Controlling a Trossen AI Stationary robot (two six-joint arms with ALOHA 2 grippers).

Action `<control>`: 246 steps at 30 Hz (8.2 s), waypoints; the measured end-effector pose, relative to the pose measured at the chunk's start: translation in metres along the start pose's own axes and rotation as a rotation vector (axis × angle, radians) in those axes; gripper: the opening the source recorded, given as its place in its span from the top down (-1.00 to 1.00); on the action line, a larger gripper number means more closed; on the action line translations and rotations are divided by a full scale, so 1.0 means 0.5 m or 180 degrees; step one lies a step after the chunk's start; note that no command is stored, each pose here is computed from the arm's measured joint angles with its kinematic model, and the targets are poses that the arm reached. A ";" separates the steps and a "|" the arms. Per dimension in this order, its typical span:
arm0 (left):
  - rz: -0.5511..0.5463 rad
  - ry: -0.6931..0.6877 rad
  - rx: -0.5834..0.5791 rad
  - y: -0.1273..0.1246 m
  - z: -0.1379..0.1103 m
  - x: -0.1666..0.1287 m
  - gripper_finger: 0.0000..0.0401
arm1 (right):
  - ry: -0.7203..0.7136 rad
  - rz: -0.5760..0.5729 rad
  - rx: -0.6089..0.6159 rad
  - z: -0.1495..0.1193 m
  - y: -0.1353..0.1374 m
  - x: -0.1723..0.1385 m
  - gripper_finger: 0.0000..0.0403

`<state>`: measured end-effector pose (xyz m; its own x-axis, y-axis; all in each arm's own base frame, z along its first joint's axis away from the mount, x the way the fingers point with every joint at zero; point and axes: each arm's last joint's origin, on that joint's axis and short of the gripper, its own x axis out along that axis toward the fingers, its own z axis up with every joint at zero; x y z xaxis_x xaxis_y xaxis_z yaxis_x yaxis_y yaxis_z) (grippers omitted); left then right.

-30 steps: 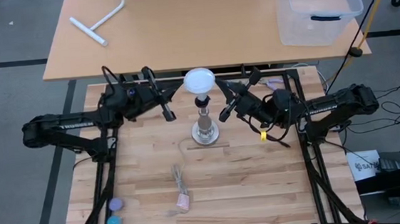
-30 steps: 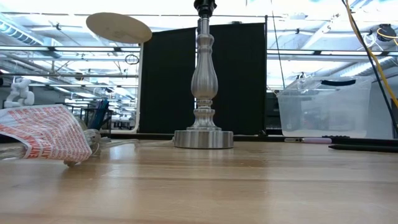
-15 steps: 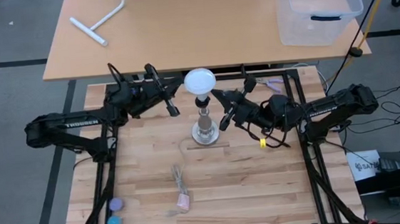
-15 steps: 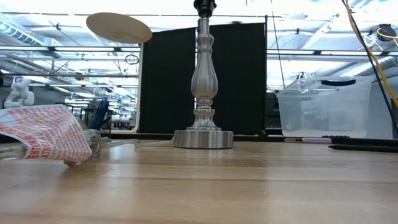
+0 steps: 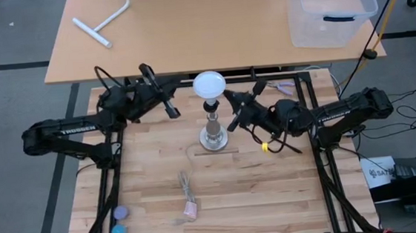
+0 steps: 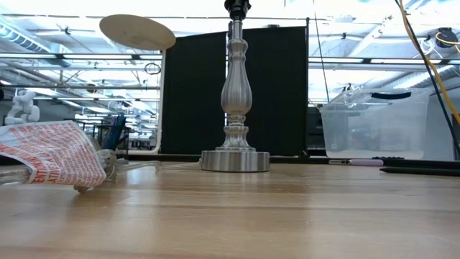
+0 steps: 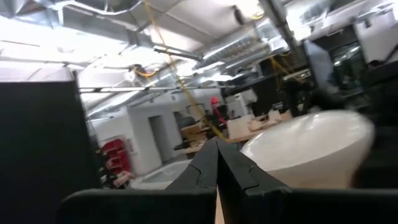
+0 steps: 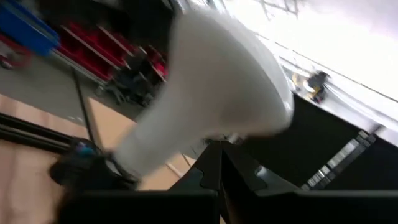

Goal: Screw lightbulb
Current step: Insert the lightbulb into the lamp

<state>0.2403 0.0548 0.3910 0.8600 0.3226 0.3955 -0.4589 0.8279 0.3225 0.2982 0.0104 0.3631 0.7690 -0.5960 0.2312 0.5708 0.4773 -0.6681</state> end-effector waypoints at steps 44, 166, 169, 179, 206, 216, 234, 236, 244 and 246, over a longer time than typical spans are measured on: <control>-0.0227 0.0186 -0.0218 -0.024 -0.028 0.013 1.00 | -0.0572 -0.0085 -0.0106 0.031 -0.014 -0.013 1.00; -0.0225 0.0254 0.0071 -0.021 -0.036 0.015 1.00 | -0.0519 -0.0055 -0.0675 0.022 -0.012 -0.006 1.00; -0.0199 0.0322 0.0063 -0.013 -0.045 0.017 1.00 | -0.0528 0.0037 -0.0669 0.028 -0.002 -0.015 1.00; -0.0024 0.0080 0.0078 0.003 -0.026 0.015 1.00 | -0.0274 0.0241 -0.0660 0.015 0.019 -0.014 1.00; -0.0537 -0.0014 0.0135 -0.083 0.012 -0.007 1.00 | -0.0367 -0.0316 -0.0726 -0.018 -0.044 0.034 1.00; -0.0321 0.0130 0.0196 -0.055 -0.003 -0.001 1.00 | -0.0418 -0.0267 -0.0705 0.000 -0.033 0.018 1.00; -0.0182 0.0004 0.0295 -0.010 -0.023 0.015 1.00 | -0.0544 0.0301 -0.0602 0.030 0.022 -0.023 1.00; -0.0135 -0.0098 0.0285 -0.008 -0.014 0.013 1.00 | -0.0454 0.0313 -0.0587 0.024 0.022 -0.020 1.00; -0.0333 -0.0311 0.0173 -0.037 0.023 -0.004 1.00 | -0.0046 -0.0042 -0.0655 -0.002 -0.002 0.006 1.00; -0.0460 -0.0314 0.0178 -0.051 0.026 -0.007 1.00 | -0.0042 -0.0135 -0.0666 -0.005 -0.011 0.012 1.00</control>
<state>0.2461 0.0266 0.3924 0.8930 0.1531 0.4232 -0.3461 0.8347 0.4284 0.2988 0.0026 0.3662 0.7500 -0.6035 0.2706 0.5316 0.3068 -0.7895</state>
